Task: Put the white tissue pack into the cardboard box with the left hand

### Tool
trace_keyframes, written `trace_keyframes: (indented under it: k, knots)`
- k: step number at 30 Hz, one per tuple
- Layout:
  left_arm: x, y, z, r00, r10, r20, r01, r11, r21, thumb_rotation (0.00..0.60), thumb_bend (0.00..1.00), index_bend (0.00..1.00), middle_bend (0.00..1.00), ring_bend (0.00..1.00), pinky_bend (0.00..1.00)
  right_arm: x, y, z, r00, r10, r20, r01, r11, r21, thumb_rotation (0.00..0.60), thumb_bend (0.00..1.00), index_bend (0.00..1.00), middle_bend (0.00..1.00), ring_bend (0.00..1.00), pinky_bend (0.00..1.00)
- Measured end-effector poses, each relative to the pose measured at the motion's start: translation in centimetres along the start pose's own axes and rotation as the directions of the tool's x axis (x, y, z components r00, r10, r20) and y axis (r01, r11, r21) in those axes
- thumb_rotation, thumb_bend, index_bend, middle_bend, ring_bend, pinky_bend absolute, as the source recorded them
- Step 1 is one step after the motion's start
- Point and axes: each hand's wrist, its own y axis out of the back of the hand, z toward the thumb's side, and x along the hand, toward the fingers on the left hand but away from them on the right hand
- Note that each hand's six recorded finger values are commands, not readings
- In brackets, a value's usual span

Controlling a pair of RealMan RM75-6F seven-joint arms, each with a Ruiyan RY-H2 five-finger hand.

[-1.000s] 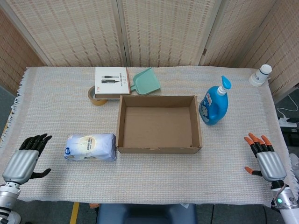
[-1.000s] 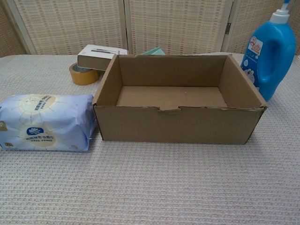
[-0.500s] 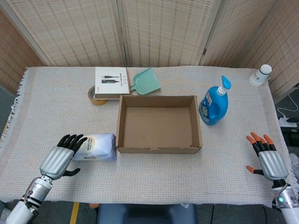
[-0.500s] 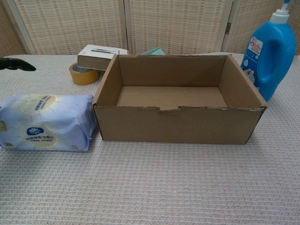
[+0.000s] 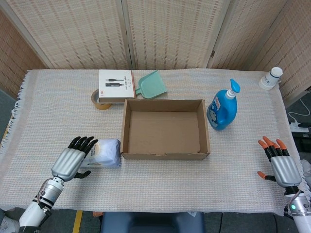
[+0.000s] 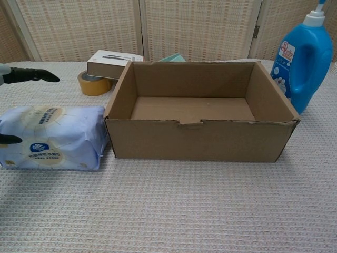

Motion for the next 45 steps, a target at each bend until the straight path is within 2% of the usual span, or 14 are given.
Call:
trace_keyframes:
  k: [14, 28, 30, 31, 32, 33, 35, 38, 42, 45]
  knots:
    - [3.5, -2.5, -1.2, 0.996, -0.071, -0.058, 0.071, 0.997, 0.007, 0.6, 0.19, 0.0, 0.0, 0.0, 0.05, -0.1, 0.1, -0.3, 1.0, -0.003, 0.011, 0.003, 1.0, 0.002, 0.6, 0.0, 0.09, 0.0, 0.0, 0.0]
    - [5.5, -4.5, -3.3, 0.986, -0.127, -0.106, 0.128, 0.992, 0.007, 0.6, 0.21, 0.0, 0.01, 0.0, 0.07, -0.3, -0.1, -0.5, 1.0, -0.003, 0.021, 0.003, 1.0, 0.009, 0.6, 0.0, 0.1, 0.0, 0.0, 0.0]
    - [5.6, -4.6, -3.5, 0.986, -0.125, -0.112, 0.128, 0.992, 0.012, 0.6, 0.22, 0.01, 0.08, 0.03, 0.11, -0.3, -0.1, -0.5, 1.0, -0.003, 0.023, 0.002, 1.0, 0.009, 0.6, 0.0, 0.1, 0.0, 0.0, 0.0]
    - [5.6, -4.6, -3.5, 0.986, -0.12, -0.113, 0.123, 0.992, 0.012, 0.6, 0.23, 0.04, 0.14, 0.06, 0.15, -0.3, -0.1, -0.5, 1.0, -0.002, 0.024, 0.002, 1.0, 0.009, 0.6, 0.0, 0.1, 0.0, 0.0, 0.0]
    - [5.6, -4.5, -3.5, 0.987, -0.111, -0.115, 0.113, 0.993, 0.012, 0.6, 0.24, 0.1, 0.22, 0.13, 0.2, -0.3, -0.1, -0.5, 1.0, -0.002, 0.024, 0.002, 1.0, 0.009, 0.6, 0.0, 0.1, 0.0, 0.0, 0.0]
    - [5.7, -4.5, -3.6, 0.988, -0.103, -0.116, 0.106, 0.994, 0.012, 0.6, 0.24, 0.14, 0.25, 0.16, 0.22, -0.3, -0.1, -0.5, 1.0, -0.003, 0.024, 0.003, 1.0, 0.008, 0.6, 0.0, 0.1, 0.0, 0.0, 0.0]
    - [5.7, -4.5, -3.6, 0.989, -0.093, -0.116, 0.096, 0.995, 0.018, 0.6, 0.25, 0.28, 0.38, 0.27, 0.33, -0.3, 0.0, -0.5, 1.0, -0.006, 0.024, 0.006, 1.0, 0.007, 0.6, 0.0, 0.1, 0.0, 0.0, 0.0]
    - [5.6, -4.5, -3.7, 0.988, -0.104, -0.111, 0.108, 0.994, 0.033, 0.6, 0.26, 0.41, 0.51, 0.38, 0.43, -0.3, 0.0, -0.5, 1.0, -0.009, 0.025, 0.009, 1.0, 0.004, 0.6, 0.0, 0.1, 0.0, 0.0, 0.0]
    - [5.3, -4.1, -4.0, 0.987, -0.116, -0.114, 0.123, 0.991, 0.049, 0.6, 0.28, 0.5, 0.6, 0.46, 0.51, -0.3, 0.1, -0.6, 1.0, -0.01, 0.026, 0.01, 1.0, 0.0, 0.6, 0.0, 0.1, 0.0, 0.0, 0.0]
    - [5.0, -3.7, -4.4, 0.985, -0.12, -0.12, 0.128, 0.99, 0.061, 0.6, 0.28, 0.5, 0.61, 0.47, 0.52, -0.3, 0.2, -0.6, 1.0, -0.011, 0.026, 0.011, 1.0, -0.003, 0.6, 0.0, 0.1, 0.0, 0.0, 0.0]
